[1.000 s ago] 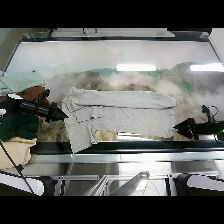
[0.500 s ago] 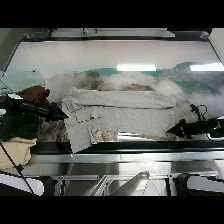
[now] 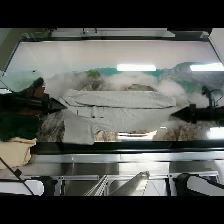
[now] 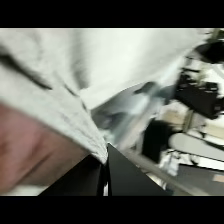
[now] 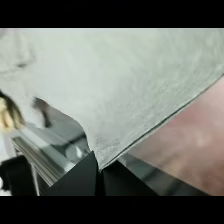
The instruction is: Fold the shirts.
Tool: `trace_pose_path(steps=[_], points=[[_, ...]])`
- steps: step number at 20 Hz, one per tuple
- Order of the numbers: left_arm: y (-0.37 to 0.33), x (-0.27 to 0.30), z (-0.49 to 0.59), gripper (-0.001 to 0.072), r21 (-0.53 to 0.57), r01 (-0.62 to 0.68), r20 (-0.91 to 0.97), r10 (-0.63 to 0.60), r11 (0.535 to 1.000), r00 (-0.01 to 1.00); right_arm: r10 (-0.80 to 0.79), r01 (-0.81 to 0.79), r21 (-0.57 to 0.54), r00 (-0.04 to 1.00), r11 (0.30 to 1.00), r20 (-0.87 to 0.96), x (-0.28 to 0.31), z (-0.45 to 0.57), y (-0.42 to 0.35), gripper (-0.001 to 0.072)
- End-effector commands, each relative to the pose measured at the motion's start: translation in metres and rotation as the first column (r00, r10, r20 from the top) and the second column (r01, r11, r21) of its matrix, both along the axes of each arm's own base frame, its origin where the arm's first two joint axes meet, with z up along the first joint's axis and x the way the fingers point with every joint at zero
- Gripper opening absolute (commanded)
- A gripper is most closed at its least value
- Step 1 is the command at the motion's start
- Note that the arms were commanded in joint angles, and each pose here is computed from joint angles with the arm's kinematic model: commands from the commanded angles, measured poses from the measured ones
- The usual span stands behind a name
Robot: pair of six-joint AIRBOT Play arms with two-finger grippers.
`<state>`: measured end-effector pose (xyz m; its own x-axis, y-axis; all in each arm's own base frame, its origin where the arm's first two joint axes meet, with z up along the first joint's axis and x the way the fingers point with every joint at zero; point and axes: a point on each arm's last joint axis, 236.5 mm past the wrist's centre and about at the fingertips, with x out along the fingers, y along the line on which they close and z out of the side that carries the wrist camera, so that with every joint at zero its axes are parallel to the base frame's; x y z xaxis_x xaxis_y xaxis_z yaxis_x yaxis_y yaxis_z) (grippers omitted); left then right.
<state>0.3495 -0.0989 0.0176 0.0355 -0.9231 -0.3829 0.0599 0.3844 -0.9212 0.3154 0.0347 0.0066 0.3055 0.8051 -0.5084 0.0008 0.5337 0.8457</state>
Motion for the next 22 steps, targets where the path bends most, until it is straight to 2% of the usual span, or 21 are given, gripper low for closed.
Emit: trace_pose_path(steps=[1,2,3,4,5,6,8,10,13,15,16,19,22], points=[[-0.016,-0.008,0.179,0.0021,-0.436,0.060,0.354,0.110,0.898,0.929,-0.091,0.023,0.169,0.908,0.985,0.409,0.028,0.163,0.006,0.0013],[-0.007,-0.019,0.239,0.0020,-0.547,0.086,0.453,0.208,0.833,0.867,-0.158,0.035,0.221,0.808,0.975,0.568,0.025,0.231,0.003,0.0013],[0.004,-0.032,0.288,0.0021,-0.612,0.107,0.527,0.302,0.784,0.794,-0.227,0.052,0.262,0.675,0.964,0.702,0.013,0.297,0.000,0.0013],[0.015,-0.055,0.335,0.0021,-0.654,0.151,0.599,0.385,0.741,0.702,-0.264,0.074,0.267,0.546,0.961,0.795,-0.003,0.347,0.000,0.0013],[0.022,-0.078,0.368,0.0021,-0.661,0.190,0.654,0.433,0.726,0.620,-0.279,0.119,0.252,0.435,0.960,0.856,-0.019,0.384,0.000,0.0013],[0.023,-0.103,0.394,0.0021,-0.642,0.228,0.711,0.457,0.732,0.535,-0.270,0.179,0.220,0.343,0.959,0.899,-0.034,0.411,0.005,0.0014],[0.011,-0.146,0.424,0.0021,-0.544,0.248,0.814,0.431,0.802,0.390,-0.219,0.219,0.167,0.241,0.961,0.946,-0.061,0.438,0.027,0.0013],[-0.006,-0.181,0.442,0.0021,-0.455,0.249,0.881,0.391,0.855,0.268,-0.181,0.207,0.138,0.206,0.968,0.962,-0.080,0.446,0.047,0.0013],[-0.020,-0.202,0.451,0.0022,-0.360,0.148,0.928,0.338,0.921,0.155,-0.166,0.218,0.126,0.176,0.968,0.970,-0.090,0.452,0.056,0.0013],[-0.015,-0.195,0.442,0.0022,-0.340,0.065,0.933,0.327,0.938,0.152,-0.166,0.242,0.117,0.194,0.963,0.967,-0.082,0.446,0.050,0.0012],[-0.008,-0.180,0.430,0.0022,-0.342,0.007,0.923,0.335,0.940,0.193,-0.153,0.279,0.086,0.226,0.957,0.962,-0.072,0.435,0.042,0.0012],[0.020,-0.103,0.349,0.0022,-0.312,-0.217,0.813,0.378,0.925,0.443,-0.136,0.395,-0.052,0.433,0.917,0.891,-0.029,0.371,0.007,0.0012],[0.010,-0.047,0.252,0.0022,-0.235,-0.247,0.670,0.341,0.940,0.659,-0.179,0.385,-0.094,0.613,0.918,0.769,0.016,0.286,-0.008,0.0012]])
